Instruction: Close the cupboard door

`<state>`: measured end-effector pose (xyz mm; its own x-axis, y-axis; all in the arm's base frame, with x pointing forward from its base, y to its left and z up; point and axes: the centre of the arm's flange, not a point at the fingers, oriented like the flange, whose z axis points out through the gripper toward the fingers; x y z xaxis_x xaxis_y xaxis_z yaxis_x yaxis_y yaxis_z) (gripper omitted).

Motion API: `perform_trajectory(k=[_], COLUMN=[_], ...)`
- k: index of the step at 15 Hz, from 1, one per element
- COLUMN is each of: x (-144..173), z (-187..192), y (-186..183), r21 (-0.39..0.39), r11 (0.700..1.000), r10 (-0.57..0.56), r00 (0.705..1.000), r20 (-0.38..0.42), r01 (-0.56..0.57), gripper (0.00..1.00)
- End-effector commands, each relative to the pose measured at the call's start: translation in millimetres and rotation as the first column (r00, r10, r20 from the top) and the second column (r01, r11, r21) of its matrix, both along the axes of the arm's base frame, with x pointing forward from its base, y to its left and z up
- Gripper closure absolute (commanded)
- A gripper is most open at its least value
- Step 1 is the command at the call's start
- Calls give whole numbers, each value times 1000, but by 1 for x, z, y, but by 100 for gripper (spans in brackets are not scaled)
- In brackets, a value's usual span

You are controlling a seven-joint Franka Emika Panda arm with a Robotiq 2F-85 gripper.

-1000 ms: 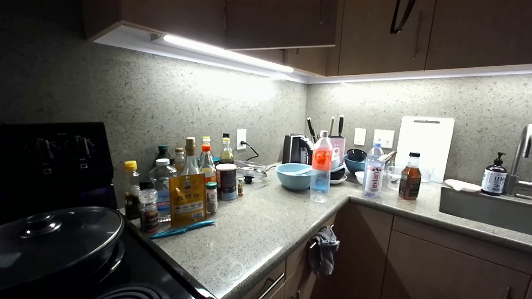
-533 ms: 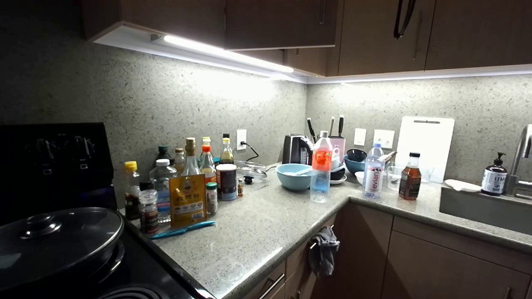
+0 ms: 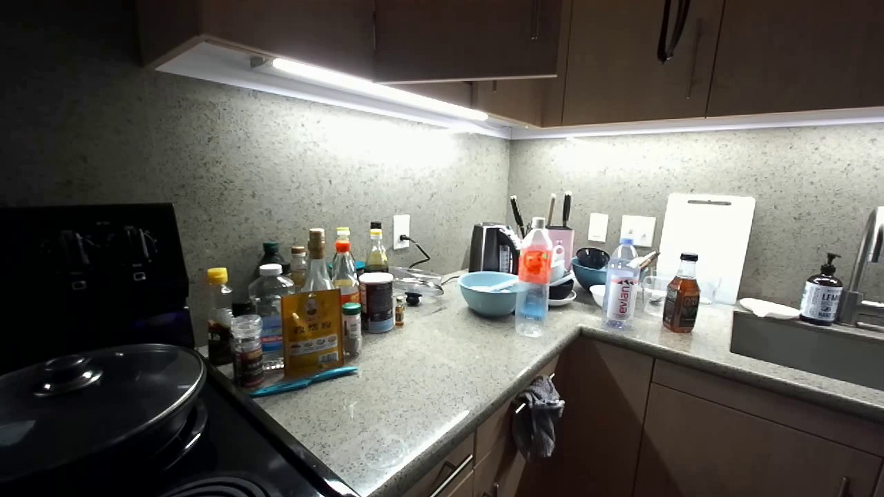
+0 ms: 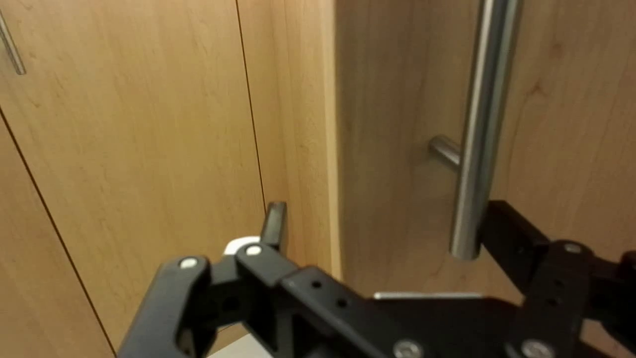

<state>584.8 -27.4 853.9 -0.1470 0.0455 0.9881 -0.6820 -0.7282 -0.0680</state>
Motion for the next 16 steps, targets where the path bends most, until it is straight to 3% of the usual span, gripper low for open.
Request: perform_trajectory(k=[1, 2, 3, 4, 6, 16], x=[1, 6, 10, 16, 23, 27], z=[-1, 0, -1, -2, -4, -14], y=[-1, -3, -6, -10, -16, -23], r21=[2, 18, 30, 26, 22, -37], r11=[1000, 1000, 999, 998, 997, 994], r10=[-7, -22, -33, -53, -77, -102], r00=[1000, 1000, 999, 998, 997, 994], r20=[6, -1, -13, -18, -31, -41], r01=[7, 22, 33, 53, 77, 100], gripper=[0, 10, 26, 7, 2, 0])
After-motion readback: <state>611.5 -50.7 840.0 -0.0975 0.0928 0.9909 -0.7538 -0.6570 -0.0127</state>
